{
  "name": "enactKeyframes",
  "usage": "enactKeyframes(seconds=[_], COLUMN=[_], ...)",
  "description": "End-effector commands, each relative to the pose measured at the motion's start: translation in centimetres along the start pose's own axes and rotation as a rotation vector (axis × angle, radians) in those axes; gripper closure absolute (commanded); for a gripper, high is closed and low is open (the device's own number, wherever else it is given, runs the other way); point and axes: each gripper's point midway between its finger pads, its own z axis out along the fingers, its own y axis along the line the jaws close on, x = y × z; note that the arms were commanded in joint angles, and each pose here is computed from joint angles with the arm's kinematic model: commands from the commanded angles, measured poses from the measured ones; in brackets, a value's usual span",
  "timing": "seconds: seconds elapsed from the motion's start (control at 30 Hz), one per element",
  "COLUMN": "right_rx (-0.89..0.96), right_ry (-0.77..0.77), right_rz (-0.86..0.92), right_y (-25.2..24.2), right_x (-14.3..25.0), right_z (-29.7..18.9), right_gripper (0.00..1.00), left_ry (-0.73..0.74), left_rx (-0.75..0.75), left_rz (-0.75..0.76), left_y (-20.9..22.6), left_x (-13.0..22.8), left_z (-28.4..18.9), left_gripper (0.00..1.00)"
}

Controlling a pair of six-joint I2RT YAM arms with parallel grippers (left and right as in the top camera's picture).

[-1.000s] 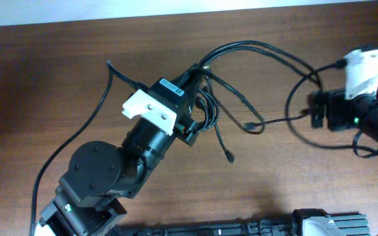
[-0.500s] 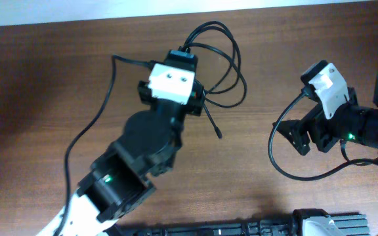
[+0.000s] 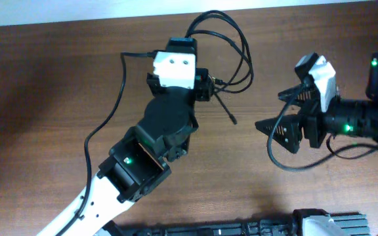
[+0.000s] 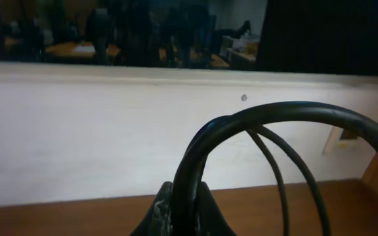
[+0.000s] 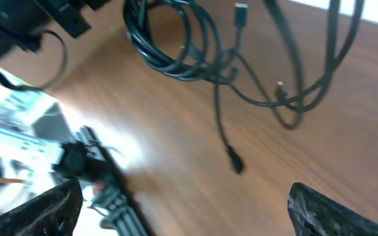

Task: Untangle cables

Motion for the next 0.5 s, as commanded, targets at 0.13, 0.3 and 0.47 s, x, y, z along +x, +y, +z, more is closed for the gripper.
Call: enactKeyframes(seconds=[0.13, 0.3, 0.47], right_rx=[-0.221, -0.272, -0.367], right_ry=[-0.069, -0.062, -0.096], right_rz=[0.112, 0.226, 0.251], right_y=[2.2, 1.9, 2.3], right_x=[-2.0, -2.5, -3.7], right_z=[0.4, 0.8, 0.9], right_gripper=[0.01, 0.01, 0.01], left_ry=[-0.015, -0.014, 0.014], left_rx=[0.154, 0.261, 0.334], left_rz=[-0.383, -0.560, -0.767], left_y=[-0.3, 0.0, -0.2], left_x=[-1.9, -3.1, -3.8], left_z=[1.2, 1.9, 2.1], left_gripper=[1.00, 1.00, 1.00])
